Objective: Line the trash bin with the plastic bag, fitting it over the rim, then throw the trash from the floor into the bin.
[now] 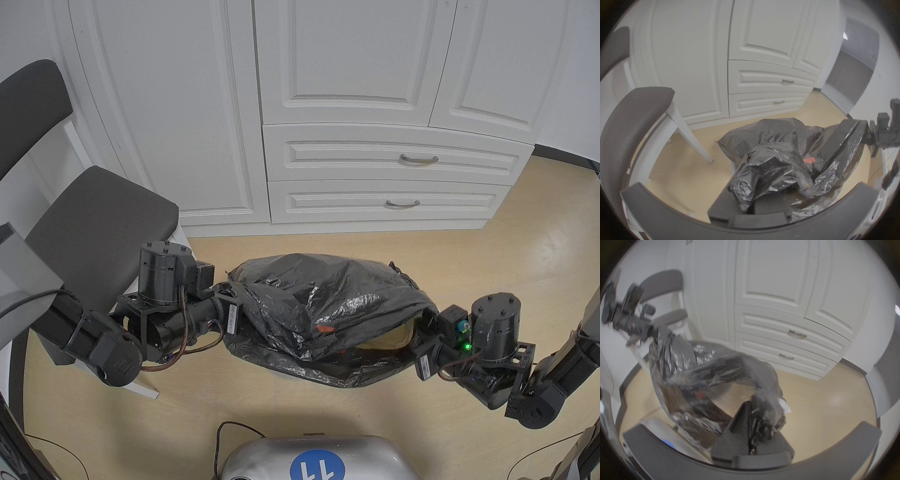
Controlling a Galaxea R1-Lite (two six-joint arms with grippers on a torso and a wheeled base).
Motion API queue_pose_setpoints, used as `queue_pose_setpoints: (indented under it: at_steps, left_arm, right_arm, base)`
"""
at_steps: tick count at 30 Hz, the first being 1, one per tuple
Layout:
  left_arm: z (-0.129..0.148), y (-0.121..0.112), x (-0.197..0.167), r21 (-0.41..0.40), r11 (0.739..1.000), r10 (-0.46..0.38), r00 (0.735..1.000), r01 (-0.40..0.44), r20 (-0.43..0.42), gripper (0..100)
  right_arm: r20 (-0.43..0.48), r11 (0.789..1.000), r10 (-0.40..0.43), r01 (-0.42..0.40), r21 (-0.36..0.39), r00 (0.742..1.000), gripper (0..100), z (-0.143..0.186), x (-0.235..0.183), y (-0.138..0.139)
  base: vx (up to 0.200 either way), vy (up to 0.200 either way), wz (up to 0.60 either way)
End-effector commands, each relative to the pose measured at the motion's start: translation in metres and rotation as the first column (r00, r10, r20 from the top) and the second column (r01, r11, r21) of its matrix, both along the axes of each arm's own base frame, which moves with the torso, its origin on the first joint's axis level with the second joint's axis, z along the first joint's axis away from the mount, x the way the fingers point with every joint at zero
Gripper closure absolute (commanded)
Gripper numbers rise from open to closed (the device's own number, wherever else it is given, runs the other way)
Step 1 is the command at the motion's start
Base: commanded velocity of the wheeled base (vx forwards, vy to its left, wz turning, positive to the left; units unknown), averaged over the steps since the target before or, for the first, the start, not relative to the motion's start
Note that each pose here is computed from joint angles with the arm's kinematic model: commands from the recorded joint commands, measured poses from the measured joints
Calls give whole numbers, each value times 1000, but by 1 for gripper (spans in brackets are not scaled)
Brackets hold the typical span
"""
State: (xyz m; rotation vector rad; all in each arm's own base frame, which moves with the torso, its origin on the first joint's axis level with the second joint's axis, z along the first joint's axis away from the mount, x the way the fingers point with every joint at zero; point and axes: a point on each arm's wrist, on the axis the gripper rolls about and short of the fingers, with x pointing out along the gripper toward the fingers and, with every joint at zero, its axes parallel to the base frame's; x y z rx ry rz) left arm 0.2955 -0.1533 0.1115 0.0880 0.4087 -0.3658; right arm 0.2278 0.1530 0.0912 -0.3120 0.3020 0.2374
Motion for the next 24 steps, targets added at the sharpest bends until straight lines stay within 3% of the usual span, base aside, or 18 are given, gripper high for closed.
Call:
queue_pose_setpoints:
  at_steps: [1, 13, 19, 24]
  left_arm:
    - [-2, 16, -9, 56, 998, -2, 1000, 3, -18, 100]
    - [-12, 29, -22, 159, 985, -60, 998, 65, -37, 100]
    - [-20, 34, -22, 181, 977, -104, 993, 113, -59, 100]
    - [-17, 27, -20, 167, 978, -122, 992, 123, -17, 100]
  right_arm:
    - [-95, 992, 22, -34, -119, 995, 100, -27, -11, -5]
    - [-124, 962, 99, -127, -241, 987, 100, -28, -35, -20]
    - [-123, 962, 105, -132, -237, 987, 100, -29, -32, -19]
    - [-86, 969, 115, -131, -207, 990, 100, -27, -28, -12]
  base:
    - [0, 0, 0]
    - [0, 0, 0]
    - [0, 0, 0]
    - [0, 0, 0]
